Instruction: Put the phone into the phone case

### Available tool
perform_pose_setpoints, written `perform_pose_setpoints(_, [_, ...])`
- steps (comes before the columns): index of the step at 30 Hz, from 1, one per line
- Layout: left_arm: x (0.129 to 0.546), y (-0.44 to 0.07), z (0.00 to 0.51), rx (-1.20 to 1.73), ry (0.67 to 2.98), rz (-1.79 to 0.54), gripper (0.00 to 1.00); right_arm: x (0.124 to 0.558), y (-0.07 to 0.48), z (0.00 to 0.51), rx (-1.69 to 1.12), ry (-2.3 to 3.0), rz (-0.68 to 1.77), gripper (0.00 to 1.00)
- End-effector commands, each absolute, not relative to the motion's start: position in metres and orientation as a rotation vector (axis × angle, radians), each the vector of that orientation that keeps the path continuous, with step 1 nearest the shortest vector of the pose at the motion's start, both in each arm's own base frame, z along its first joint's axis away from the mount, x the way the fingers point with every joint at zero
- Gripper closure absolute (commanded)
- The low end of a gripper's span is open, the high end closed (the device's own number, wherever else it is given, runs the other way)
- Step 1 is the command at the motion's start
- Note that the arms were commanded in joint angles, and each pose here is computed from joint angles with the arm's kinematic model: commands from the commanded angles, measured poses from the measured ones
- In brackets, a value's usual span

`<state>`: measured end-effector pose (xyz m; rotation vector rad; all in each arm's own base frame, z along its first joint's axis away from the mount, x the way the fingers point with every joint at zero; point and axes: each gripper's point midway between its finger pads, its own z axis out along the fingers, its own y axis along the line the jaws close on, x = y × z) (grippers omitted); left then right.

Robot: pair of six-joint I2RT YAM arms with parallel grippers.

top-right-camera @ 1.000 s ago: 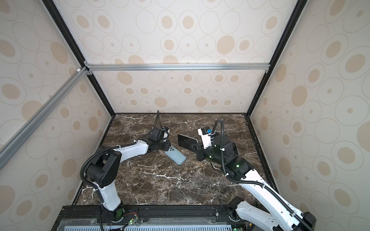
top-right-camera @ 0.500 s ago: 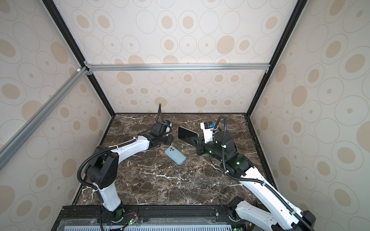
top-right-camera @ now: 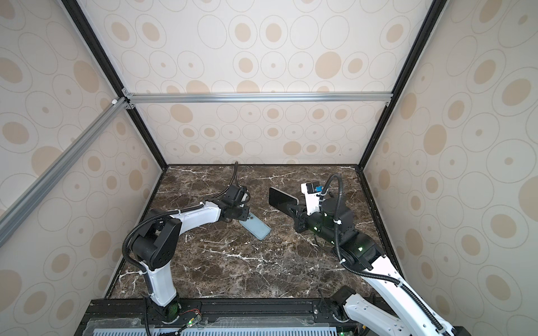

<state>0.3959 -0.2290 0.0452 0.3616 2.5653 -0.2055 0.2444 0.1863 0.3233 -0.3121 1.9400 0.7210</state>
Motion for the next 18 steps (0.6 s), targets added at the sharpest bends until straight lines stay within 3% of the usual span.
perform_pose_setpoints(1, [0.383, -0.227, 0.039, 0.336, 2.595, -0.236, 0.63, 0.241, 0.181, 0.35, -0.304, 1.859, 0.727, 1.0])
perform_pose_setpoints(18, [0.306, -0.242, 0.036, 0.293, 2.647, -0.399, 0.58, 0.237, 0.19, 0.347, -0.297, 1.887, 0.812, 1.0])
